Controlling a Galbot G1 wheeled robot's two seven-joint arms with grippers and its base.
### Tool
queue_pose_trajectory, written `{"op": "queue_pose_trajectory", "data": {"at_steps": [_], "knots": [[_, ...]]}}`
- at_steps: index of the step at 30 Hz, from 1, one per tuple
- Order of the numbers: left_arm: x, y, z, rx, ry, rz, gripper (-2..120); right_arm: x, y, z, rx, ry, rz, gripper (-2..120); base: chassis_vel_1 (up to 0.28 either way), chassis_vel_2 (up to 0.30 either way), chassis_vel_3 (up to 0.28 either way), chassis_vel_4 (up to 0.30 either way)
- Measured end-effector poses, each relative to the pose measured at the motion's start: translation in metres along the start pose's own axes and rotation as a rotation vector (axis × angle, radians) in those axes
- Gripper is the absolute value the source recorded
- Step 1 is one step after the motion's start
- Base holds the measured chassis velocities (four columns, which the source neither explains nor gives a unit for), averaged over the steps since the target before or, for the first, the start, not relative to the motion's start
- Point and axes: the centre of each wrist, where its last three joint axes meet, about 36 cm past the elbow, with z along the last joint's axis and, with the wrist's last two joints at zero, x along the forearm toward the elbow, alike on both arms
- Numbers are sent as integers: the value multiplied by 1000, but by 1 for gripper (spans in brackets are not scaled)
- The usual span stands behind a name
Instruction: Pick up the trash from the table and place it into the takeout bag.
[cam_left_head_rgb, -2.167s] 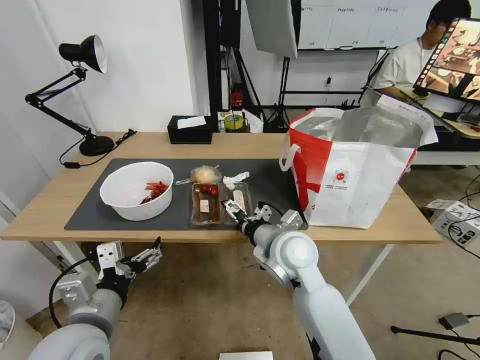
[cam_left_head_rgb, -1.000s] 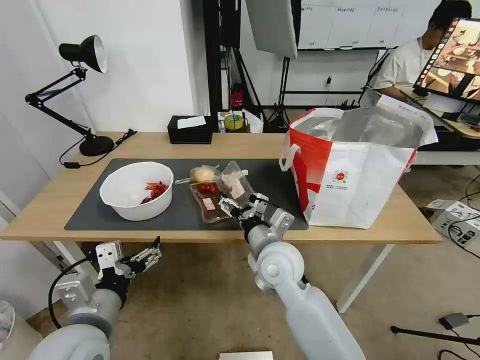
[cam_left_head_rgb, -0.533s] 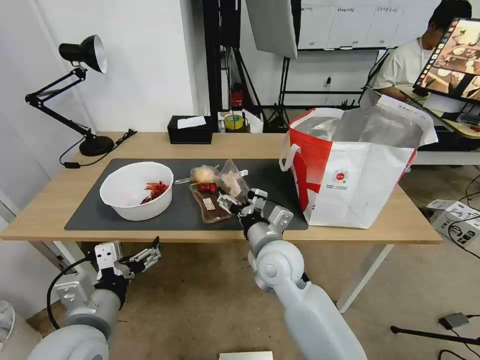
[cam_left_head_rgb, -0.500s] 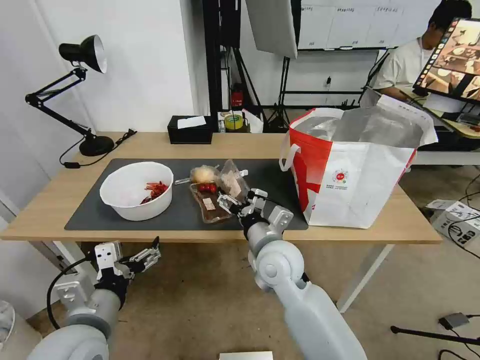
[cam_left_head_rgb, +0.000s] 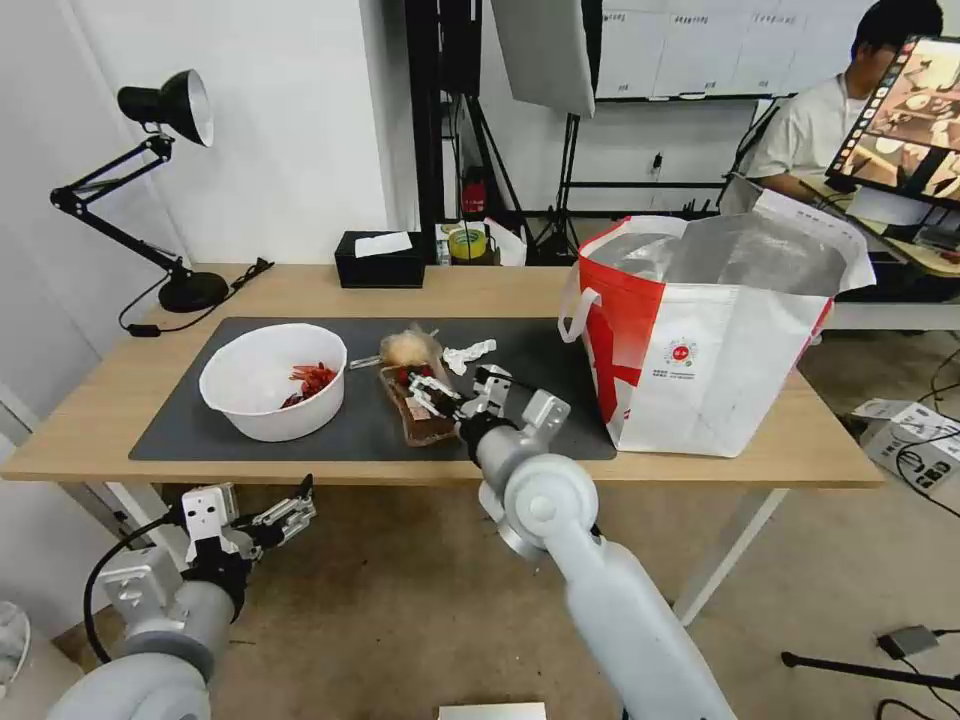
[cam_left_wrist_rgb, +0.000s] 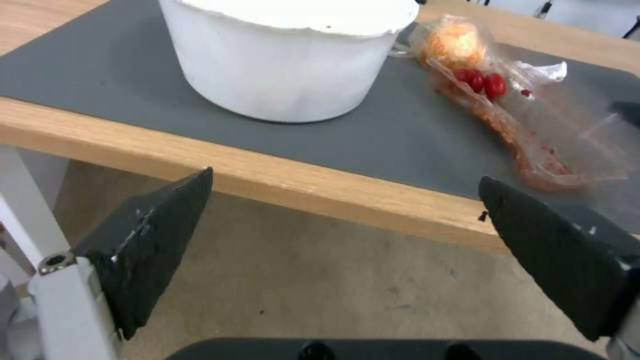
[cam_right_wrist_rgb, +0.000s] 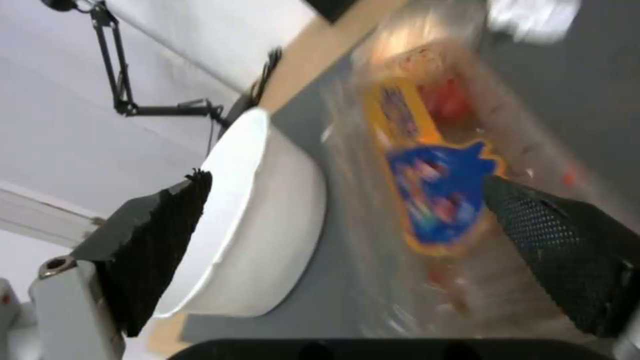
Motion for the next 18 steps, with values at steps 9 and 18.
{"op": "queue_pose_trajectory", "data": {"at_steps": [9, 18], "knots": [[1, 2, -2, -5, -5, 0, 100, -15, 12, -12, -114, 83, 4, 100, 0, 0, 0, 0], [-2, 2, -4, -5, -16, 4, 100, -33, 8, -55, 240, -47, -1, 100, 0, 0, 0, 0]]}}
